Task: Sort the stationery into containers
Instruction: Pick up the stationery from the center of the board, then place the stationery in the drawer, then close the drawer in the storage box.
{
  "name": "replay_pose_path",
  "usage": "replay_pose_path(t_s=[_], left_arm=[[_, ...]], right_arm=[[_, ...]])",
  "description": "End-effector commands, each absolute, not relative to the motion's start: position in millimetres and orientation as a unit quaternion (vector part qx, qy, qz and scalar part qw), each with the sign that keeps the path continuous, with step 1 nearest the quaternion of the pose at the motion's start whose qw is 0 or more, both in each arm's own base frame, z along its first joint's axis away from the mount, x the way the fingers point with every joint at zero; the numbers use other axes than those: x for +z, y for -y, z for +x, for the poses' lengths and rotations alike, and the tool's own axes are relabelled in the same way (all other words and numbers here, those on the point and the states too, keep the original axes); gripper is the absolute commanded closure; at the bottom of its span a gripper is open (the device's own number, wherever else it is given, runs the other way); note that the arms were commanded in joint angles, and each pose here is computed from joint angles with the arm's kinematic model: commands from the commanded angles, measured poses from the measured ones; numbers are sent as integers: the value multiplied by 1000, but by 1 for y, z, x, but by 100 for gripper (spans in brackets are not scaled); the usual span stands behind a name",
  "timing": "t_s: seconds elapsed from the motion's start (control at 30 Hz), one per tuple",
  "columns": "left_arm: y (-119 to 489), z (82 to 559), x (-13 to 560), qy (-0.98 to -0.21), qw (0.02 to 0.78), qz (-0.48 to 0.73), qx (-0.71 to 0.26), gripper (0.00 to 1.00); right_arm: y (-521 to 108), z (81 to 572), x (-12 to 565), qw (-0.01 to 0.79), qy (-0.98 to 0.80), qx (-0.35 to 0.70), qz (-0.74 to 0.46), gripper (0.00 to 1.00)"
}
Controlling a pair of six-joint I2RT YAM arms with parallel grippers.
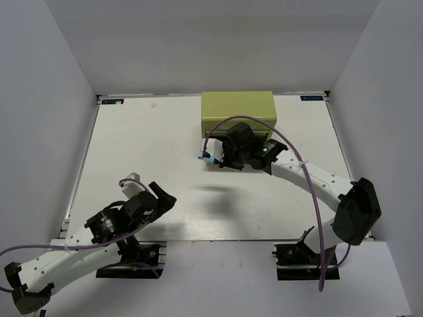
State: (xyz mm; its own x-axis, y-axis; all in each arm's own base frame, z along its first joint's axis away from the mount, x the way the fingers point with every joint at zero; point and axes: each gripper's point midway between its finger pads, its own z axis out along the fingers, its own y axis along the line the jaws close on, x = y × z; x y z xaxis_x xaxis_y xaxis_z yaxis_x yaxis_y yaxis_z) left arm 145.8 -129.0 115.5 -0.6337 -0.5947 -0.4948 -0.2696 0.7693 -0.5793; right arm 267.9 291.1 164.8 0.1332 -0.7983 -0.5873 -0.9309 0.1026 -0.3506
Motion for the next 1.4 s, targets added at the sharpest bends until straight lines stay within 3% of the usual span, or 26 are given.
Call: replay_pose_path(t_s=[0.0,0.33,0.37,0.5,0.63,0.73,0.8,0.83,0.87,1.03,1.13,1.27,1.37], left_arm=[[134,154,126,-863,364,-250,-243,6],[138,157,131,-859,372,-245,-253,5],[138,157,131,-859,372,-245,-253,5],[138,157,131,-859,372,-245,-253,5],[138,157,131,-859,372,-245,-253,5],[138,157,131,-859,372,-245,-253,5],[138,157,131,-859,372,-245,-253,5],[139,158,132,-857,373,-246,-257,5],[139,158,132,-858,374,-242,-256,5],[144,159,130,-858,371,-240,-260,5],[145,158,129,-861,369,-235,-260,5],[145,158,129,-861,369,-235,-260,5],[145,158,129,-861,369,-235,-260,5]], right_arm=[[-269,303,178,382,-642,25,-665,100],[-226,370,166,378,-655,-47,-652,97],[-228,370,166,379,-650,-42,-658,95],[-225,375,157,363,-657,-40,-659,66],[-225,384,153,363,-667,-41,-649,57],[-231,383,162,374,-665,-21,-646,57],[-240,377,172,382,-657,11,-650,72],[-243,371,175,376,-655,28,-655,93],[-240,362,177,369,-653,42,-660,100],[-251,266,150,264,-548,215,-764,100],[-248,245,134,216,-519,252,-788,100],[-249,252,113,184,-548,253,-775,100],[-259,285,103,232,-577,201,-757,100]])
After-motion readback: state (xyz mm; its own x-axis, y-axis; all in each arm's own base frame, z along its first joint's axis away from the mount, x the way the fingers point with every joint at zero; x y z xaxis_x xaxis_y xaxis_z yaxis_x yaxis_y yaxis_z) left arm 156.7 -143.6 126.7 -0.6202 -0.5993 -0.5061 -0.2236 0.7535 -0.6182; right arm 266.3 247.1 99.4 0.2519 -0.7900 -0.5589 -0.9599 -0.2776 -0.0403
